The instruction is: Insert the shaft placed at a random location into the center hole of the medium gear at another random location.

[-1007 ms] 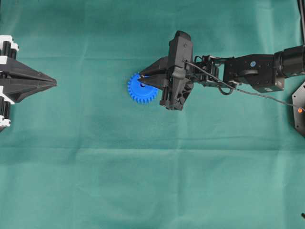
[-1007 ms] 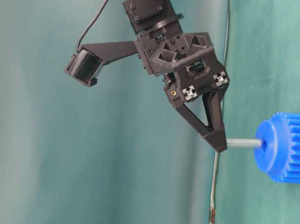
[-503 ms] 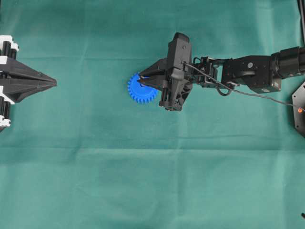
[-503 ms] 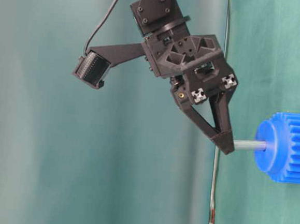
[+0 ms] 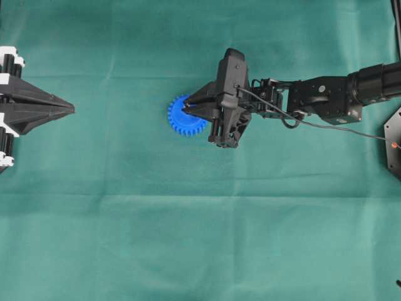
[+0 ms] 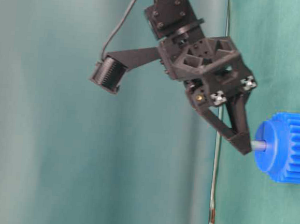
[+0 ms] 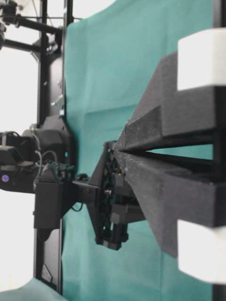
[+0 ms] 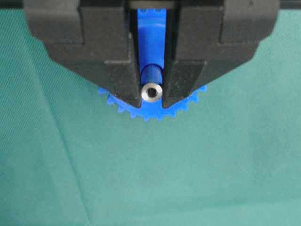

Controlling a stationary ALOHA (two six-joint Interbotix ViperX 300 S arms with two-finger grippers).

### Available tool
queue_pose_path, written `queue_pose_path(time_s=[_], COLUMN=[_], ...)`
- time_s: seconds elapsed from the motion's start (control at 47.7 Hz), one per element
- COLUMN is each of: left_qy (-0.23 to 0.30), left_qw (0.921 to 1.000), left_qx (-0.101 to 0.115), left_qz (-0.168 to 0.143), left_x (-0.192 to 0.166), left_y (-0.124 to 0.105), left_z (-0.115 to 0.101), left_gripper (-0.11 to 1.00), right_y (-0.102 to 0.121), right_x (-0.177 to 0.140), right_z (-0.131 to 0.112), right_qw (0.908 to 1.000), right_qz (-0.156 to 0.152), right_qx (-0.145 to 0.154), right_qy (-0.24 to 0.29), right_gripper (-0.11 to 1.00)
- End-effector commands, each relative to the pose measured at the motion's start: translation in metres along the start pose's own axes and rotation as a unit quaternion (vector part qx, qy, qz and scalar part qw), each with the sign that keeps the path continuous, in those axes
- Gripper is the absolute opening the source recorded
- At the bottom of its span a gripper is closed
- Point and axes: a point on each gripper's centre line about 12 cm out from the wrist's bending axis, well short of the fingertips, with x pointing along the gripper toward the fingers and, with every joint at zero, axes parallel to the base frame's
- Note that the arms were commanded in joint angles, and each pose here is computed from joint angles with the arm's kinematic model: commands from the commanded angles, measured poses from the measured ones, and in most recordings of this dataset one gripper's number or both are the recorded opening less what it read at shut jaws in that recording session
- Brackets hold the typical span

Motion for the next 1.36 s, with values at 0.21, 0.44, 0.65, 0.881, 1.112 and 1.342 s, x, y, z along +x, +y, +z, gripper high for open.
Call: queue_pose_path(time_s=[0.21, 0.44, 0.65, 0.881, 1.112, 1.342], left_qy=[-0.009, -0.008, -0.008, -0.005, -0.007, -0.006], left_qw=[1.0000, 1.0000, 1.0000, 1.0000, 1.0000, 1.0000], left_qx=[0.002, 0.002, 0.002, 0.002, 0.002, 0.002], left_qz=[0.000, 0.000, 0.000, 0.000, 0.000, 0.000], left_x=[0.002, 0.002, 0.002, 0.002, 0.002, 0.002], left_y=[0.000, 0.000, 0.000, 0.000, 0.000, 0.000], left_z=[0.008, 0.007, 0.007, 0.007, 0.007, 0.007], left_gripper=[0.00, 0.00, 0.00, 0.00, 0.00, 0.00], right_y=[0.002, 0.003, 0.003, 0.004, 0.004, 0.004], right_x=[0.001, 0.001, 0.001, 0.002, 0.002, -0.011], right_z=[0.011, 0.008, 0.008, 0.007, 0.011, 0.031], right_qw=[0.9998, 0.9999, 0.9999, 1.0000, 0.9999, 0.9994], right_qz=[0.001, 0.003, 0.003, 0.004, 0.004, 0.005], right_qx=[0.006, 0.006, 0.006, 0.006, 0.006, 0.004], right_qy=[-0.017, -0.009, -0.008, -0.004, -0.008, -0.034], right_gripper=[0.13, 0.13, 0.13, 0.14, 0.58, 0.80])
